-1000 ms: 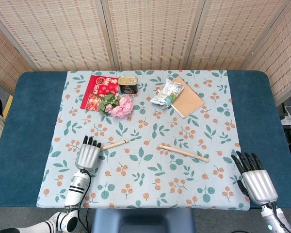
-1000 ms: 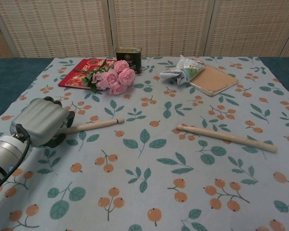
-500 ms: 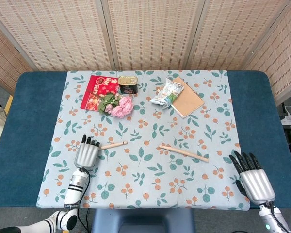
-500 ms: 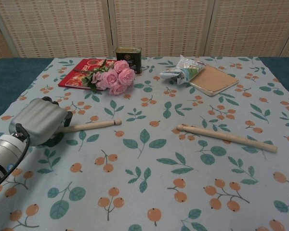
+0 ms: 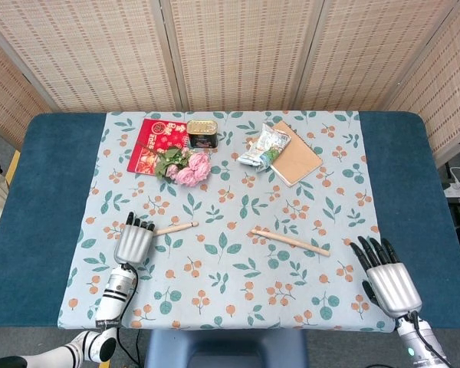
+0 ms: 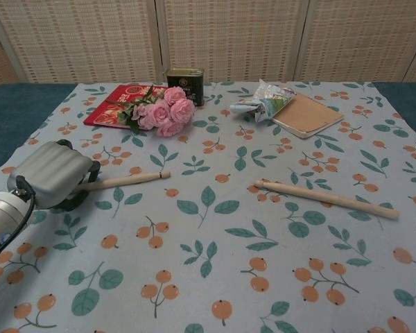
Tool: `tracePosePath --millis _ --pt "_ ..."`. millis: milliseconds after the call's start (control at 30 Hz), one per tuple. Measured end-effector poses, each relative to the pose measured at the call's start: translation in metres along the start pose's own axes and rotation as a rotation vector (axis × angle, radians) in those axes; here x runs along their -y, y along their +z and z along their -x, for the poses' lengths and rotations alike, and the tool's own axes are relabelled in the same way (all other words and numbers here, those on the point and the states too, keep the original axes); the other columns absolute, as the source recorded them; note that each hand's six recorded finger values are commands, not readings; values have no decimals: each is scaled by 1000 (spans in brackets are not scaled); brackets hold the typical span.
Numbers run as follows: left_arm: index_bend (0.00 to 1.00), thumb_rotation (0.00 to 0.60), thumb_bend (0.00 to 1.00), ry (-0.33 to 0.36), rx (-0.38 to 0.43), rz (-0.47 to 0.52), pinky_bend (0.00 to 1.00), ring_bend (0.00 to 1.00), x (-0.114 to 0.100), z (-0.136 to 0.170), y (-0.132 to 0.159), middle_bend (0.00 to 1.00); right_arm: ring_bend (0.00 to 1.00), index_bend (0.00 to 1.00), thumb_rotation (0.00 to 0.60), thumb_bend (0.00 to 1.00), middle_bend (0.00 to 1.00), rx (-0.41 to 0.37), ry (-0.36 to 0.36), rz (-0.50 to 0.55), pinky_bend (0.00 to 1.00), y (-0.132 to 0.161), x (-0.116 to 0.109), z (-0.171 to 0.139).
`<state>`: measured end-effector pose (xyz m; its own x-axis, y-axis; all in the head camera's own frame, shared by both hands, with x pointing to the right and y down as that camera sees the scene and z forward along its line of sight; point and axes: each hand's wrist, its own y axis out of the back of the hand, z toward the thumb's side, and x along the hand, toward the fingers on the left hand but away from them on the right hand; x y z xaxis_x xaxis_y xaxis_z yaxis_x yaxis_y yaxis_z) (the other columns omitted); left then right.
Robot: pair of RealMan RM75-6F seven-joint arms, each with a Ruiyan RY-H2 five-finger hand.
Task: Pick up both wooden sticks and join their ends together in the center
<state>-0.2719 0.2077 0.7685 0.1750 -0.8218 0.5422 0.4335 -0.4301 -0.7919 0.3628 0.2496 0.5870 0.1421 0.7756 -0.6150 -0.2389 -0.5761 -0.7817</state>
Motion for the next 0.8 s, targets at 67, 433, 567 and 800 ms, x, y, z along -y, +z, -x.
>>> tracePosePath --millis 67,433,567,800 --pt "671 600 468 7 6 4 224 457 0 0 -1 793 0 0 600 350 0 -7 4 -3 0 3 0 2" --pt "863 600 533 97 28 98 223 565 -12 1 -12 969 0 0 600 349 0 -21 67 -28 0 19 9 28" --pt "867 600 533 182 36 141 217 567 -30 5 -25 978 0 2 600 349 0 -27 94 -34 0 32 13 42" --pt "869 600 533 246 50 171 209 566 -49 16 -42 979 0 58 600 349 25 -39 84 4 0 63 17 62"
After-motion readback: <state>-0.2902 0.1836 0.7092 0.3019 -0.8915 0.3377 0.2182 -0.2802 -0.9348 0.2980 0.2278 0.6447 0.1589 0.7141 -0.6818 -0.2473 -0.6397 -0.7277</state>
